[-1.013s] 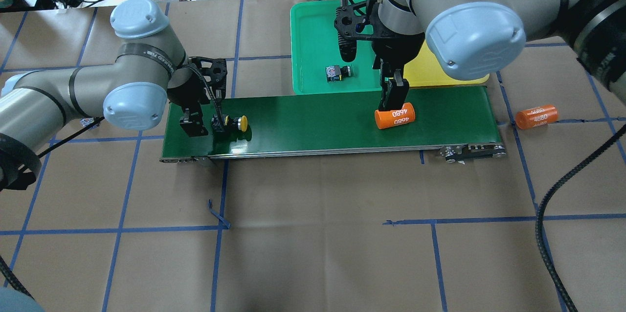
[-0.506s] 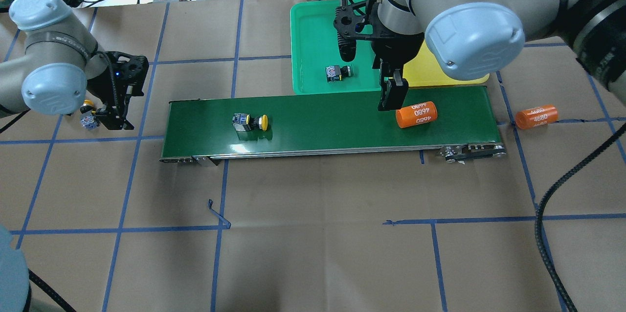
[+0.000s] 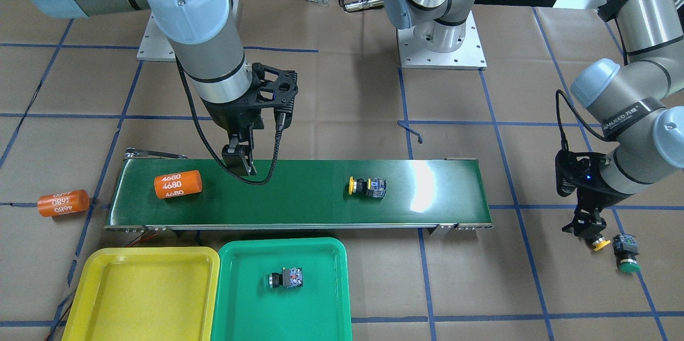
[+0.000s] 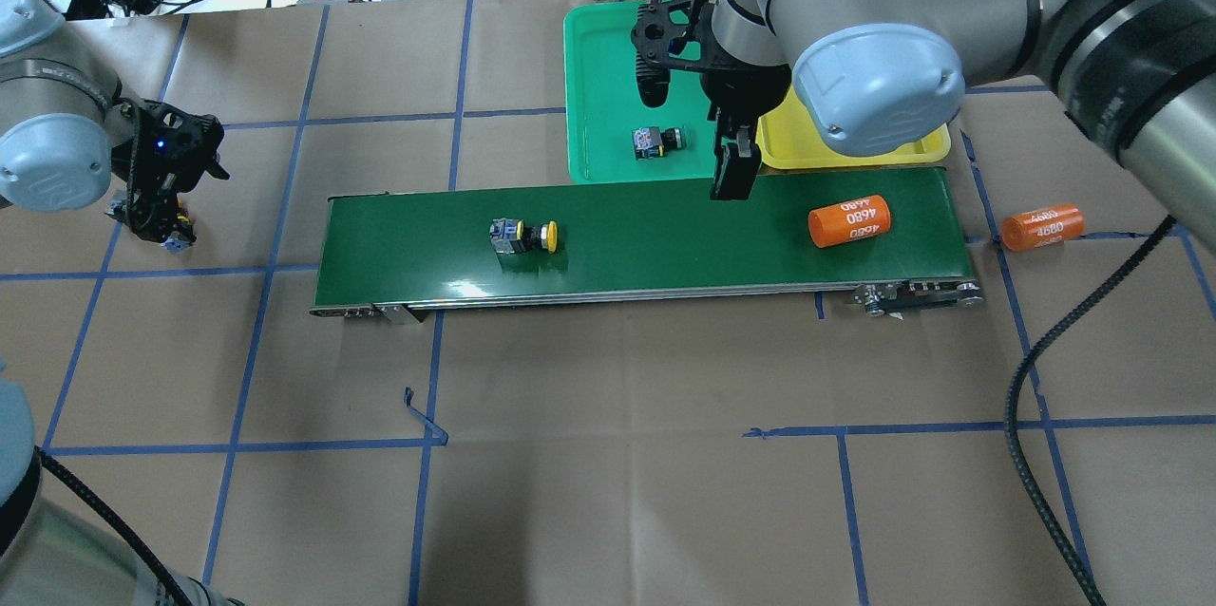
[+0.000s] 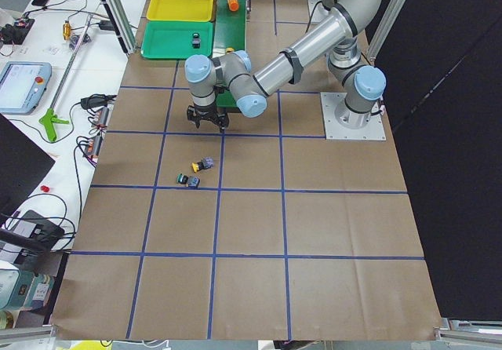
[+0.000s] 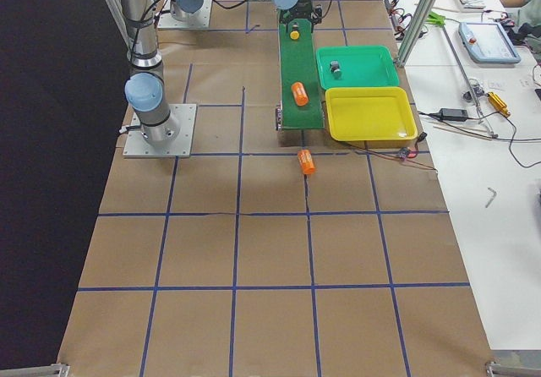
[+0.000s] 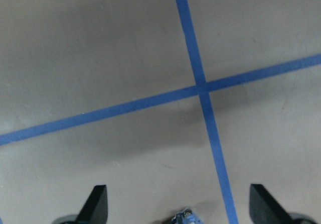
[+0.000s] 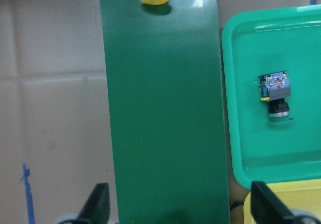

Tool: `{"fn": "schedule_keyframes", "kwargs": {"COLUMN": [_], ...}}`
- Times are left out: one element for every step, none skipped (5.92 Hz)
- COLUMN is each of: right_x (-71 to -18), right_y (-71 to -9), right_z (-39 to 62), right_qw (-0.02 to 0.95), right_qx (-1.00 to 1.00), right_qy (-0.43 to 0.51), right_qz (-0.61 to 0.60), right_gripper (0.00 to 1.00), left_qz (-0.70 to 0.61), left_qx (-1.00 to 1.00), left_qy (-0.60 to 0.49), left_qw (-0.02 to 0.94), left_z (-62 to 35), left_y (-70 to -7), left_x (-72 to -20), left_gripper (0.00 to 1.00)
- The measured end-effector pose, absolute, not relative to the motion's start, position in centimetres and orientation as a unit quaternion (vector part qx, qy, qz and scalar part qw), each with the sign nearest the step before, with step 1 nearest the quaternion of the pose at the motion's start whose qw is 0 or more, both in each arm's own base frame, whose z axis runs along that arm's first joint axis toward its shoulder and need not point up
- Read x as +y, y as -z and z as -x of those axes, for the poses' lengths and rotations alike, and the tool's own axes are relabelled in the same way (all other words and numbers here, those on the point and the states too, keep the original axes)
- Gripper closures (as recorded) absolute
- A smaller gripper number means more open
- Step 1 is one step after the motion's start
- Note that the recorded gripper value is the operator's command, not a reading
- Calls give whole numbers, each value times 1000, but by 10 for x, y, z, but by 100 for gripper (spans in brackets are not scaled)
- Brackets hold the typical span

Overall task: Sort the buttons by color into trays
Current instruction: 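Grasp yellow button with right gripper while left reaches toward the cluster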

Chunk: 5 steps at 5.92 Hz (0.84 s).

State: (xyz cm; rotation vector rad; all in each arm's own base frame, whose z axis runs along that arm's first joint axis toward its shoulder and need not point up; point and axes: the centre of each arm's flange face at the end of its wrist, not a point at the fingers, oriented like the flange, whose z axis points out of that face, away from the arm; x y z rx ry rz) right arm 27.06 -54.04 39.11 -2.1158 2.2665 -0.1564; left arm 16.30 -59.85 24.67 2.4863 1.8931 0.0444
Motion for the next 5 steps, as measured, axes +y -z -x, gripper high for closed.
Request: {"fn": "schedule_keyframes", "kwargs": {"right_x": [-547, -552, -556, -558, -558], "right_y": [-372, -349, -325, -305, -292], "right_z": [-294, -319, -340, -353, -357], "right_qw": [20, 21, 25, 31, 34], "right_qx": [736, 742, 746, 747, 747], "right_qy": [64, 75, 84, 86, 81], "right_qz": [674, 666, 660, 658, 659], "right_gripper": [0, 0, 0, 0, 0], "left_qz": [-812, -827, -841, -853, -857], "left_qx": [584, 562, 539, 521, 514], "left_qy": [-12, -11, -6, -1, 0], "left_qw": [16, 23, 28, 34, 34], "left_z": [-192, -215, -226, -231, -232], "left_y": [-238, -227, -215, -206, -199], "left_x": [-598, -601, -606, -610, -612], "left_gripper": [1, 2, 2, 2, 2]}}
